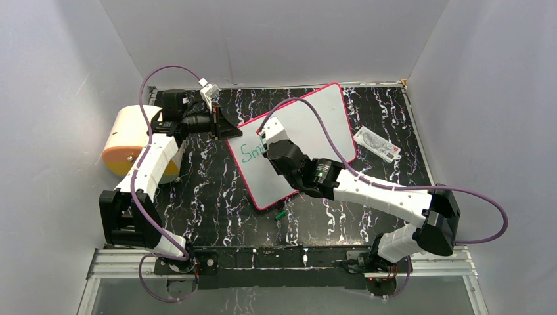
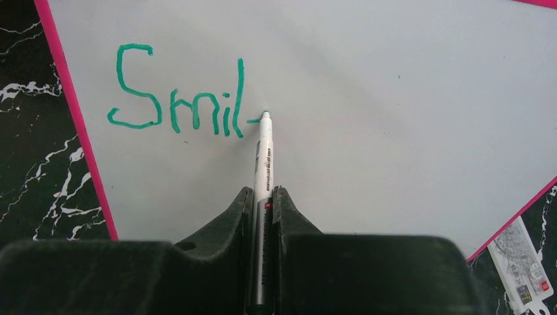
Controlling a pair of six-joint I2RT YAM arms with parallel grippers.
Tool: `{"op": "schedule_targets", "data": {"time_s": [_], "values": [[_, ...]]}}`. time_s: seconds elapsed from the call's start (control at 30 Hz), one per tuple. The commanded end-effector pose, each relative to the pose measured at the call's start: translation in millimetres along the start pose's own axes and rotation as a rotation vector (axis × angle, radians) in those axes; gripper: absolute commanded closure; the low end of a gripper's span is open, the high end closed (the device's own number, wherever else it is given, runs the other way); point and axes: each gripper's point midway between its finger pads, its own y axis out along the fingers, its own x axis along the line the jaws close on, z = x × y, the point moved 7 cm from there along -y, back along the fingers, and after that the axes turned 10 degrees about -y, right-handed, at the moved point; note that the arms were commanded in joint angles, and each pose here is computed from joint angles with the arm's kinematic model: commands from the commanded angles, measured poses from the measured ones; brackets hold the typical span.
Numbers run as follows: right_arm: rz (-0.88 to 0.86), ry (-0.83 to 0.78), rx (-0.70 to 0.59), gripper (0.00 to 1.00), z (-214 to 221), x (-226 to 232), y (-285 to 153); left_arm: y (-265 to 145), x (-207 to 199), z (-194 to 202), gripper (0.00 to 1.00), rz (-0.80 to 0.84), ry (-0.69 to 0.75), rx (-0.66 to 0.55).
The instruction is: Write a sentence on the whiteboard
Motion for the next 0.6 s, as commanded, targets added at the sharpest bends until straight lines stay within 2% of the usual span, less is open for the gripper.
{"op": "schedule_targets", "data": {"time_s": [0.0, 0.57], "values": [[0.033, 0.045, -0.067, 1.0, -11.8, -5.8, 1.0, 3.5, 11.2, 17.0, 1.0, -0.055, -0.025, 0.04], [-0.043, 0.035, -0.086, 1.0, -15.1, 0.9, 0.0, 3.5, 11.2, 17.1, 1.0, -0.055, -0.027, 0.041]]}}
